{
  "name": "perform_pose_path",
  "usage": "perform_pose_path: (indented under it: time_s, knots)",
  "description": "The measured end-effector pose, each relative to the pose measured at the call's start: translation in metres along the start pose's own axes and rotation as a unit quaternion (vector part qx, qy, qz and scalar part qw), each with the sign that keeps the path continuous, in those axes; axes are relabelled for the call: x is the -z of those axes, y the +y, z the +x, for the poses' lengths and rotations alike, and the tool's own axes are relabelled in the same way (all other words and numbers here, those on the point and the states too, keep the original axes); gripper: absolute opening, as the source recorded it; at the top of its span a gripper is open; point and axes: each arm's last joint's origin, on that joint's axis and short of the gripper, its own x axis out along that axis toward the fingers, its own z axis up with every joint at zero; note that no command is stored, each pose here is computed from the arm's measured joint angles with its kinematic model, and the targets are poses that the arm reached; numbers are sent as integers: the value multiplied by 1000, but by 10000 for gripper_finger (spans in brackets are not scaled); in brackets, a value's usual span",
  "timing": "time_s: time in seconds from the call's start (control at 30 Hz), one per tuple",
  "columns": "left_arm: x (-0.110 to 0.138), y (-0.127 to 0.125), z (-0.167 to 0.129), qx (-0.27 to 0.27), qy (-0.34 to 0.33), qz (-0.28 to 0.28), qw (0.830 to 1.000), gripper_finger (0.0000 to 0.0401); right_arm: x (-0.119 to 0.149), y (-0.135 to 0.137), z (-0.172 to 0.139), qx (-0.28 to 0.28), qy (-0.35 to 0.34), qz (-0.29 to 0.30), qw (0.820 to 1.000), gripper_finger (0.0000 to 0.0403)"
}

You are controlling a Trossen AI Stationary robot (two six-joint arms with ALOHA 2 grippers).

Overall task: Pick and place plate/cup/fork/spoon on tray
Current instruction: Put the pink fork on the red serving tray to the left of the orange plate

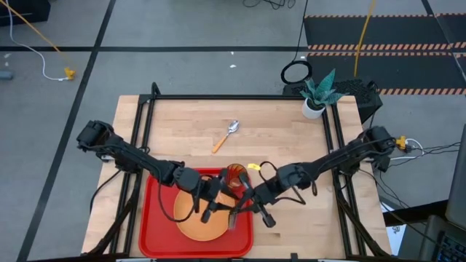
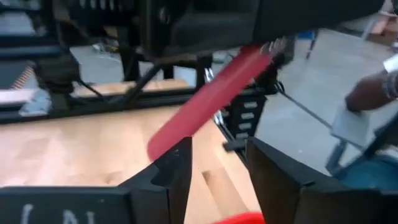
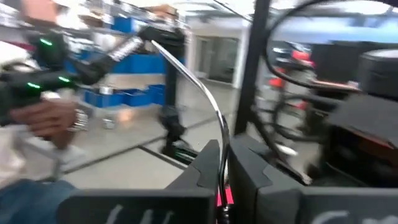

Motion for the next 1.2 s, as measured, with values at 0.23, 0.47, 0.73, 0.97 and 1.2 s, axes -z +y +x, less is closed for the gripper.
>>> perform_pose_path:
  time_s: [0.23,0.47,0.73,0.97,1.2]
  knots:
    - [-7,-4,-7,-43,-10,12,999,170,-6,5,-4,69,25,-12,997,3]
    - [-13,-7,-9,-120,-38,15,992,170,-17,16,-10,218,56,-69,972,1]
    - [-13,-5,-6,-213,-63,25,975,170,-23,25,-12,323,46,-113,938,0]
    - [-1,-2,12,-238,-106,38,965,170,-10,26,-26,341,-11,-109,934,0]
    - [2,10,15,-263,-116,37,957,170,-7,26,-31,335,-42,-93,937,1]
